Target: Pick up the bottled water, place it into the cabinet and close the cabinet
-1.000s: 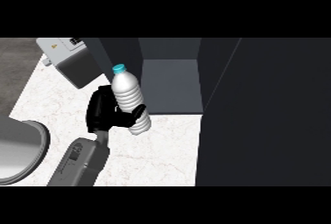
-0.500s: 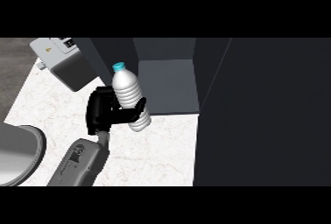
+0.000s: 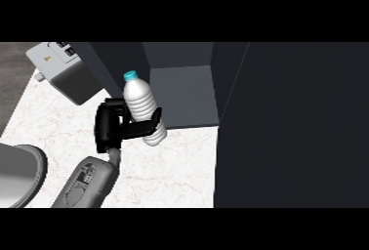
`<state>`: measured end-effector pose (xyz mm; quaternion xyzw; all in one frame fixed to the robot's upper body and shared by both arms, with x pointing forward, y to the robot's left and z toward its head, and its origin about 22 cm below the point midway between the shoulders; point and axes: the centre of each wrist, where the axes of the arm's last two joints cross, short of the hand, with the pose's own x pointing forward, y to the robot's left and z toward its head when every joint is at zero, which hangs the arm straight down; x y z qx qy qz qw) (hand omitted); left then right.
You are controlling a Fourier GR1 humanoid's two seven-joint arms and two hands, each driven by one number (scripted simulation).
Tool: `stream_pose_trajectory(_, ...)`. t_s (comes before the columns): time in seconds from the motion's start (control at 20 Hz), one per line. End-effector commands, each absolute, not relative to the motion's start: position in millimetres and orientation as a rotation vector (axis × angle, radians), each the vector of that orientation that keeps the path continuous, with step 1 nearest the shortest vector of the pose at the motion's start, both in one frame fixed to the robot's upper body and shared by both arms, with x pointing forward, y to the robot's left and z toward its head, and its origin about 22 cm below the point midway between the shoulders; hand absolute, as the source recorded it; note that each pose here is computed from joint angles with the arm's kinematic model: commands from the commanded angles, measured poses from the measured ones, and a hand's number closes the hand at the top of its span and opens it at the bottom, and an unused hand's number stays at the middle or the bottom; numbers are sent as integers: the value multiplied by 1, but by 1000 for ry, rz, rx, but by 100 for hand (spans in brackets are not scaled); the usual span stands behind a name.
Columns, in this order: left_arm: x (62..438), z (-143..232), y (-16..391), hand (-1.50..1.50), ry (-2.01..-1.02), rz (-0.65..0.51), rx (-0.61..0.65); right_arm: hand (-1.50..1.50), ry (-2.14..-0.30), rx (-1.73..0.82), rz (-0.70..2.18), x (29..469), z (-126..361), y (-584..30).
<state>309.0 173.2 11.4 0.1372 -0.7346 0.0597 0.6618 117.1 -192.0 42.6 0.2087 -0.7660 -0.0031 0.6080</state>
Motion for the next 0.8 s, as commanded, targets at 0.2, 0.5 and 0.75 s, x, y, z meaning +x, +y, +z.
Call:
stream_pose_trajectory(0.2,365,47,147,150,-1749,-51,432,-150,-1776,503,-9,128,41,-185)
stream_pose_trajectory(0.5,365,35,156,150,-1731,-77,574,-150,-1764,493,26,122,34,-193)
stream_pose_trajectory(0.75,371,39,170,-150,-1708,-65,634,-150,-1780,518,23,124,40,-189)
